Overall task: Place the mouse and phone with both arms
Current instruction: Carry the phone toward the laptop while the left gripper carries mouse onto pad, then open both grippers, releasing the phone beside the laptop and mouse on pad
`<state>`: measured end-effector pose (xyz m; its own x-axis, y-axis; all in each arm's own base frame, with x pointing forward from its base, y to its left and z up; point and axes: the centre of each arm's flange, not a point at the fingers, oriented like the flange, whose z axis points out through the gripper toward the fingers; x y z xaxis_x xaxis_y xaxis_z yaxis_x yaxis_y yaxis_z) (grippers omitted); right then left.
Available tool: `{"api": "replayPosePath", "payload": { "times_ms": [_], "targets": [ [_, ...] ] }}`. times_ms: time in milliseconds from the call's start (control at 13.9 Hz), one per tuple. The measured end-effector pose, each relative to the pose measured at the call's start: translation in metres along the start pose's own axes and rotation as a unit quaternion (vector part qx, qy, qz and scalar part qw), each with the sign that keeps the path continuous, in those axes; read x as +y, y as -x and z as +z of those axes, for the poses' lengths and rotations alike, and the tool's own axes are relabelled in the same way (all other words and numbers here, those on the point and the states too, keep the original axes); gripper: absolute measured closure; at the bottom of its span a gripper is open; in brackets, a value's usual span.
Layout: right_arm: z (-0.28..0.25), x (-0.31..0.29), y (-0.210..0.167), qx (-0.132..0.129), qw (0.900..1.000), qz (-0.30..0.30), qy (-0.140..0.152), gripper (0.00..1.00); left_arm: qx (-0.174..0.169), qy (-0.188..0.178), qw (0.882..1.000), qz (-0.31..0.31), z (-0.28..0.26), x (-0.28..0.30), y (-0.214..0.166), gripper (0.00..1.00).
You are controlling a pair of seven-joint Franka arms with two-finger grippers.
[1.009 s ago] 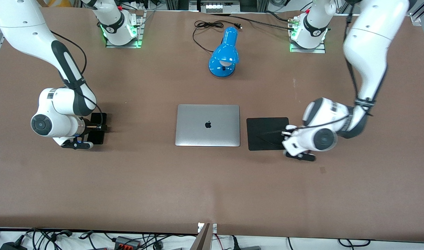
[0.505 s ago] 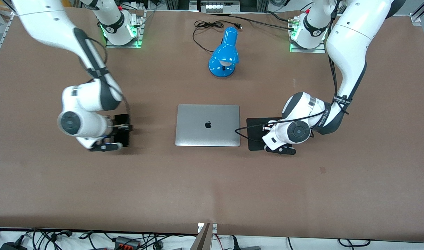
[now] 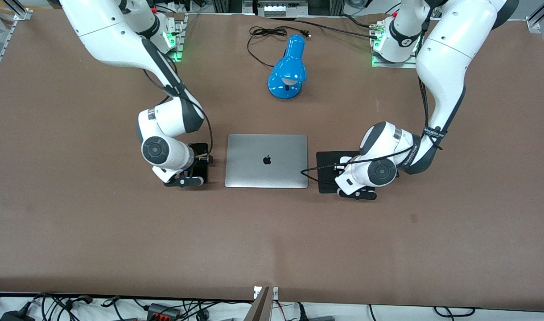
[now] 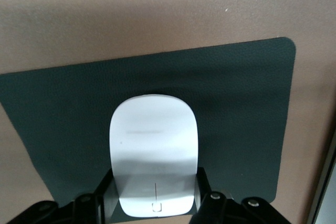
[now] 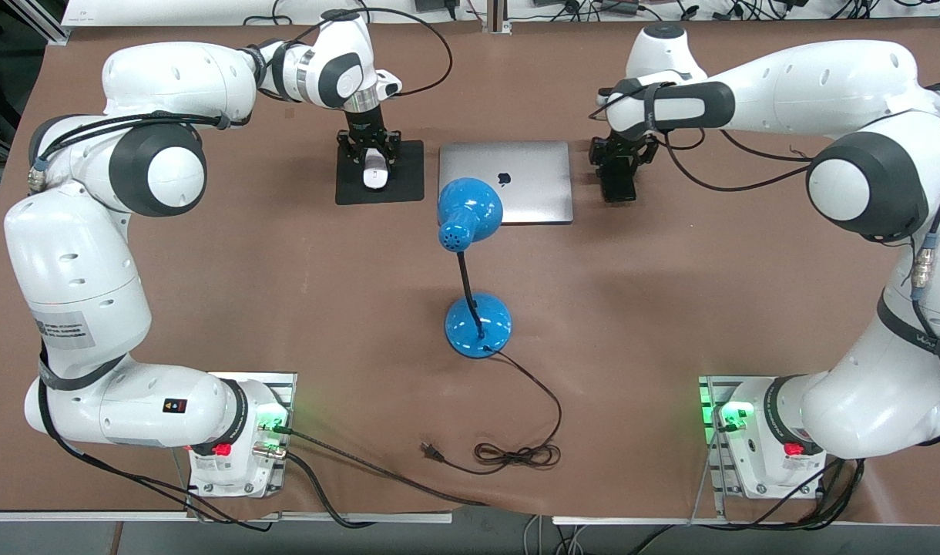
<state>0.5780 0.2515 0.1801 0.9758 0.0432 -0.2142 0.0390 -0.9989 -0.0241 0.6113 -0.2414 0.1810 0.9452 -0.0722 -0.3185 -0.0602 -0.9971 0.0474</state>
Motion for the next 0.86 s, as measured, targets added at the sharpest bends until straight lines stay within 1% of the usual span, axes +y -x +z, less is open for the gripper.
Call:
{"api": "replayPosePath", "payload": {
  "times_ms": [216, 288, 432, 577, 649, 793, 865],
  "targets": [
    [0.003, -0.007, 0.002, -0.001, 1.0, -0.003, 0.001, 0.2, 0.001, 0.0, 1.0, -0.001, -0.001, 0.0, 0.0, 0.36],
    [0.004, -0.007, 0.002, 0.001, 1.0, -0.002, 0.001, 0.2, 0.003, 0.001, 1.0, -0.002, -0.003, -0.002, -0.002, 0.31],
    [0.009, -0.006, 0.001, 0.001, 1.0, 0.002, 0.001, 0.2, 0.011, 0.004, 1.0, -0.011, -0.016, -0.012, -0.007, 0.13],
    [0.009, -0.006, -0.001, 0.006, 1.0, 0.014, -0.001, 0.05, 0.012, 0.004, 1.0, -0.023, -0.037, -0.029, -0.01, 0.11],
    [0.002, -0.006, -0.005, 0.013, 1.0, 0.021, -0.003, 0.0, 0.009, 0.002, 1.0, -0.029, -0.048, -0.04, -0.009, 0.11],
    [-0.032, -0.006, -0.014, 0.034, 0.999, 0.031, -0.009, 0.0, 0.006, -0.001, 0.999, -0.048, -0.078, -0.071, -0.005, 0.11],
    [-0.06, -0.004, -0.017, 0.042, 0.999, 0.033, -0.01, 0.0, 0.01, -0.001, 0.998, -0.057, -0.097, -0.092, -0.002, 0.08]
  ]
}}
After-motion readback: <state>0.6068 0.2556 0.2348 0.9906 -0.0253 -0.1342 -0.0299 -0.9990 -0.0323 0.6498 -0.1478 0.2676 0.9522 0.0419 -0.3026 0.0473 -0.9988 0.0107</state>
